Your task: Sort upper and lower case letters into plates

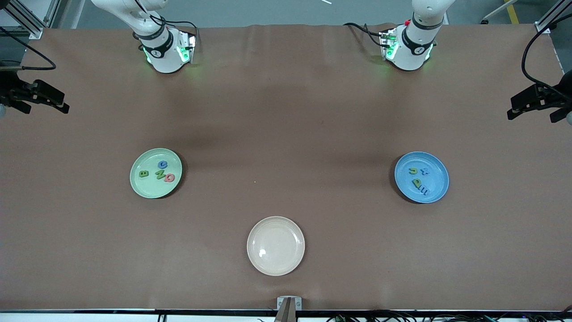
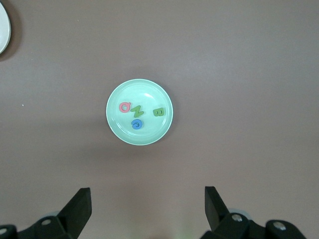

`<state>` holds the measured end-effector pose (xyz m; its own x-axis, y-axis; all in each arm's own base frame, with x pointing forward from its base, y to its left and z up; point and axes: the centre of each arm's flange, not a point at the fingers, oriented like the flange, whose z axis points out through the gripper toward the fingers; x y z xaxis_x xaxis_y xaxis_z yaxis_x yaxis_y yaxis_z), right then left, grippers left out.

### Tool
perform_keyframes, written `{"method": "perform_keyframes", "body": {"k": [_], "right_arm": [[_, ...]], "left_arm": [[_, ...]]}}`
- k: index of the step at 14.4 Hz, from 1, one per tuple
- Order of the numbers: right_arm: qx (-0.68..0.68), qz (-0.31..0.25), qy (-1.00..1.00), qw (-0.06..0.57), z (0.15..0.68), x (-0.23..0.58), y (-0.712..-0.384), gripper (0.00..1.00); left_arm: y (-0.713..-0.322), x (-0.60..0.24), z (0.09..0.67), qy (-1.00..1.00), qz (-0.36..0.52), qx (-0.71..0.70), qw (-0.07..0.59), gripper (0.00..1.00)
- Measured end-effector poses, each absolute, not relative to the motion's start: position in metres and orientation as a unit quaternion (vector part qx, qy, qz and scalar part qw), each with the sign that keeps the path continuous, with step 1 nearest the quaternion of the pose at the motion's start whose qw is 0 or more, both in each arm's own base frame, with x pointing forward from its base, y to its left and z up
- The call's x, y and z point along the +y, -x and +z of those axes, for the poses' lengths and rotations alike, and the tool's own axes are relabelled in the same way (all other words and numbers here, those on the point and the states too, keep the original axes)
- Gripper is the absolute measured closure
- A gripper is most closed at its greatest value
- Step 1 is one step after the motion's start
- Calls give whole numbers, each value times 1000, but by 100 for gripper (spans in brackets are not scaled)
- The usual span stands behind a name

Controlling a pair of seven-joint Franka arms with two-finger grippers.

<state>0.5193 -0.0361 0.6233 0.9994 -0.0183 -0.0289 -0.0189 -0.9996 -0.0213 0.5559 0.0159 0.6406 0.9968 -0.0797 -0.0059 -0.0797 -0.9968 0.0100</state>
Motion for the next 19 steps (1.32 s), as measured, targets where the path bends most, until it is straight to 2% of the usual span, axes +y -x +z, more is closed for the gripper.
{"method": "perform_keyframes", "body": {"k": [19], "right_arm": [[-5, 22, 1000, 12, 621, -38, -518, 0]], "left_arm": [[-557, 15, 638, -999, -9, -44, -10, 0]]}}
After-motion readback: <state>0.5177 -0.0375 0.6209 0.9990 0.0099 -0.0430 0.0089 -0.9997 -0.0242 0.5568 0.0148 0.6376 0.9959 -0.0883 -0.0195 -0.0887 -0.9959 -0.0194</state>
